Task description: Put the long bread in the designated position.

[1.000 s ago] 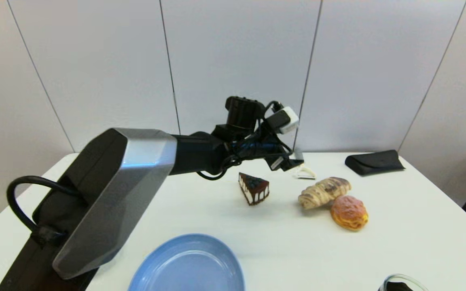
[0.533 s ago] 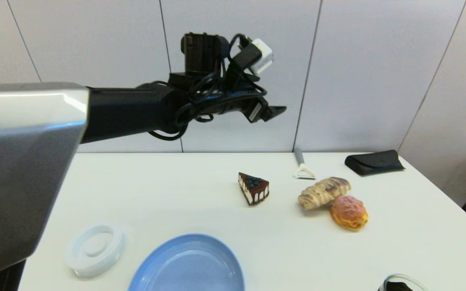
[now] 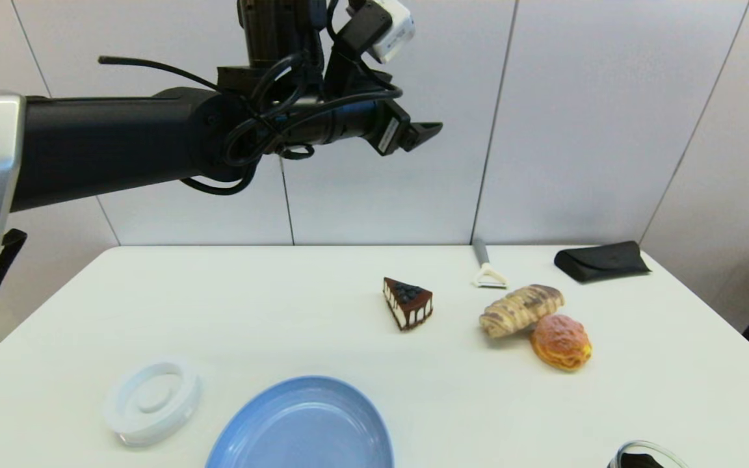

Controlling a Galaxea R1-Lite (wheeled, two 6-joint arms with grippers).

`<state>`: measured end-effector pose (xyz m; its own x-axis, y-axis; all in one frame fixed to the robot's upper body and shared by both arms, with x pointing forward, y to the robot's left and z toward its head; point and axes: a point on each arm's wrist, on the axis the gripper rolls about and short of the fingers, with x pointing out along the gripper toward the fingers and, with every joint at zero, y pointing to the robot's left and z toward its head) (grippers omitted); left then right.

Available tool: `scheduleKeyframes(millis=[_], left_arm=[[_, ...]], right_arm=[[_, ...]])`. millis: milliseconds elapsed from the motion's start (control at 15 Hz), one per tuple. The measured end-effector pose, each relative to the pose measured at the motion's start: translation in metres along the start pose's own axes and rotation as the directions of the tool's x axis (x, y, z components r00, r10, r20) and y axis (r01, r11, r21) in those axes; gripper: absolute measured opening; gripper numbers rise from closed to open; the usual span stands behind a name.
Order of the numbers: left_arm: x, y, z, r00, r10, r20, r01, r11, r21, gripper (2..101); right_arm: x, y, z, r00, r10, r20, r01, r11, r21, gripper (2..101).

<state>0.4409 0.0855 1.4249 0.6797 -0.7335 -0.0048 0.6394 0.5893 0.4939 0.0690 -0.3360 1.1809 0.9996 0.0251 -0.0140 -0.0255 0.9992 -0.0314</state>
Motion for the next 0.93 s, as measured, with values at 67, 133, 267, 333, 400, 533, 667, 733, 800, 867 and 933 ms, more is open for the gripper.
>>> scheduleKeyframes(millis=[67,133,267,333,400,533,667,733,800,867,933], left_arm=[[-0.002,0.001,0.002,1.0,0.003,0.004,-0.003,1.0,0.002,97.2],[-0.003,0.002,0.004,1.0,0.005,0.007,-0.005,1.0,0.003,97.3],[-0.008,0.002,0.008,1.0,0.005,0.007,-0.005,1.0,0.001,97.4],[-0.012,0.002,0.009,1.0,0.006,-0.001,-0.006,1.0,-0.001,97.5],[-0.018,0.002,0.011,1.0,0.016,-0.015,-0.016,1.0,-0.003,97.6],[-0.034,0.003,0.016,0.997,0.053,-0.055,-0.053,0.999,-0.007,97.7],[-0.055,0.002,0.019,0.99,0.087,-0.11,-0.089,0.996,-0.014,97.7],[-0.066,0.001,0.019,0.984,0.105,-0.142,-0.109,0.994,-0.023,97.7],[-0.08,0.0,0.018,0.975,0.127,-0.18,-0.135,0.99,-0.037,97.7],[-0.093,-0.003,0.016,0.965,0.144,-0.218,-0.159,0.986,-0.053,97.7],[-0.107,-0.007,0.014,0.952,0.164,-0.258,-0.188,0.98,-0.07,97.7]], right_arm=[[0.0,0.0,0.0,1.0,0.0,0.0,0.0,1.0,0.0,98.0],[0.0,0.0,0.0,1.0,0.0,0.0,0.0,1.0,0.0,98.0],[0.0,0.0,0.0,1.0,0.0,0.0,0.0,1.0,0.0,98.0],[0.0,0.0,0.0,1.0,0.0,0.0,0.0,1.0,0.0,98.0],[0.0,0.0,0.0,1.0,0.0,0.0,0.0,1.0,0.0,98.0],[0.0,0.0,0.0,1.0,0.0,0.0,0.0,1.0,0.0,98.0],[0.0,0.0,0.0,1.0,0.0,0.0,0.0,1.0,0.0,98.0],[0.0,0.0,0.0,1.0,0.0,0.0,0.0,1.0,0.0,98.0],[0.0,0.0,0.0,1.0,0.001,0.0,-0.001,1.0,0.0,98.0],[0.0,0.0,0.0,1.0,0.0,0.0,0.0,1.0,0.0,98.0],[0.0,0.0,0.0,1.0,0.0,0.0,0.0,1.0,0.0,98.0]])
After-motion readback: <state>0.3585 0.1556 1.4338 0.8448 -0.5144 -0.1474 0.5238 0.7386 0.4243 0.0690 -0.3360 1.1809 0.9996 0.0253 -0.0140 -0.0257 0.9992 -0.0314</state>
